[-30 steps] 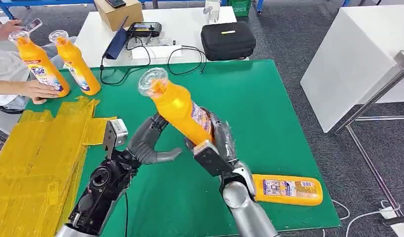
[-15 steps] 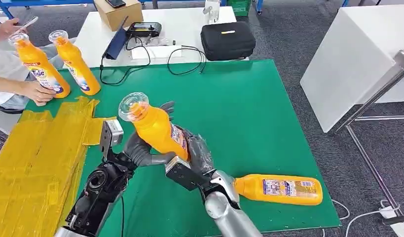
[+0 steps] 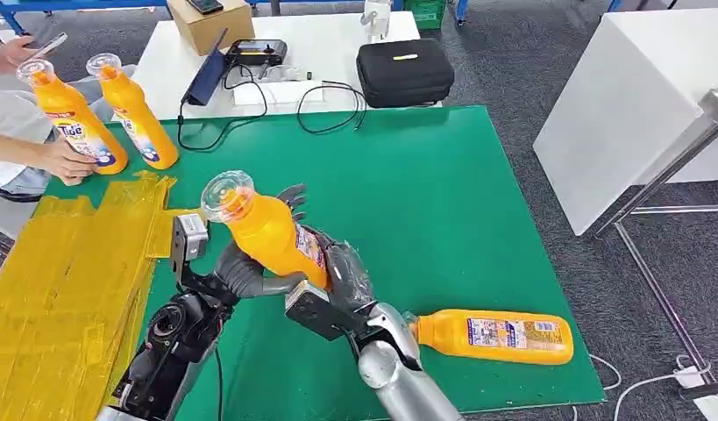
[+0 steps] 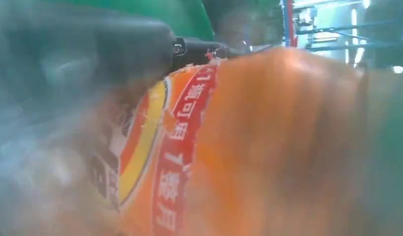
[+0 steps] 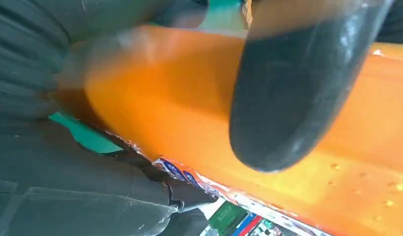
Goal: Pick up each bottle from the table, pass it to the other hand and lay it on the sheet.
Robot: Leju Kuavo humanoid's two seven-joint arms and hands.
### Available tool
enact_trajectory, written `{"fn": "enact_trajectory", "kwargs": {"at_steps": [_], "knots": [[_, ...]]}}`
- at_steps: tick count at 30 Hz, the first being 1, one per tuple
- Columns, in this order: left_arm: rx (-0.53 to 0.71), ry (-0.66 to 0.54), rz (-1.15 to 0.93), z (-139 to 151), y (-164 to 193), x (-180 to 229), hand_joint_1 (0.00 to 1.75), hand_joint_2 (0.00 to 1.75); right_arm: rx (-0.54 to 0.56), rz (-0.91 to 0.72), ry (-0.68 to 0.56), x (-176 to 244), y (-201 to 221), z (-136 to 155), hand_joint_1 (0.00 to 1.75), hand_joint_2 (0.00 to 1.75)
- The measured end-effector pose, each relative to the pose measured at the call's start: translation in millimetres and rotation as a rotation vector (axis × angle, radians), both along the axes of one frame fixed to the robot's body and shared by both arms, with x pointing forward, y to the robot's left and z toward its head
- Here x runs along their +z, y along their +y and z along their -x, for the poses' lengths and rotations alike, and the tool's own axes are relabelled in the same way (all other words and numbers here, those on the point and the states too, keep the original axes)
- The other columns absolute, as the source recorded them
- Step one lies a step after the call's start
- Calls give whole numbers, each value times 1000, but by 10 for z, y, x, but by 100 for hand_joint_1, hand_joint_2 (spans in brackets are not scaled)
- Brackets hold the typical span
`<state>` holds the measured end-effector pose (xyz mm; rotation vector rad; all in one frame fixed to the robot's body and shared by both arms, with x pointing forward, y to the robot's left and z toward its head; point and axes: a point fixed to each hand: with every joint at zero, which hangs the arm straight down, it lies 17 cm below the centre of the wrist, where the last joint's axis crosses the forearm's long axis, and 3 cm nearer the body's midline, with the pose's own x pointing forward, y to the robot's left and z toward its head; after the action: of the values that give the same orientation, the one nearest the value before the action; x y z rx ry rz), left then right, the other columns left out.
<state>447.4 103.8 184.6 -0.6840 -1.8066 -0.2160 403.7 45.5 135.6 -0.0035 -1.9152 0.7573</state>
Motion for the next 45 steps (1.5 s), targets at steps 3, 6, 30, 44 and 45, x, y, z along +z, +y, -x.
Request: {"fn": "enact_trajectory", "kwargs": {"at_steps": [3, 6, 30, 44, 45], "knots": [[1, 8, 12, -1, 17, -4, 175, 175, -7, -4, -2, 4, -9, -8, 175, 175], [4, 11, 19, -6, 40, -4, 175, 175, -8, -5, -1, 3, -8, -8, 175, 175], [81, -8, 108, -75, 264, 200, 175, 175, -170, -81, -81, 251, -497, -137, 0, 175], [679, -185, -450, -626, 1478, 378, 175, 175, -652, -280, -318, 1061, -2461, 63, 0, 175], [698, -192, -466, -643, 1526, 402, 175, 175, -668, -289, -335, 1121, -2536, 103, 0, 175]]}}
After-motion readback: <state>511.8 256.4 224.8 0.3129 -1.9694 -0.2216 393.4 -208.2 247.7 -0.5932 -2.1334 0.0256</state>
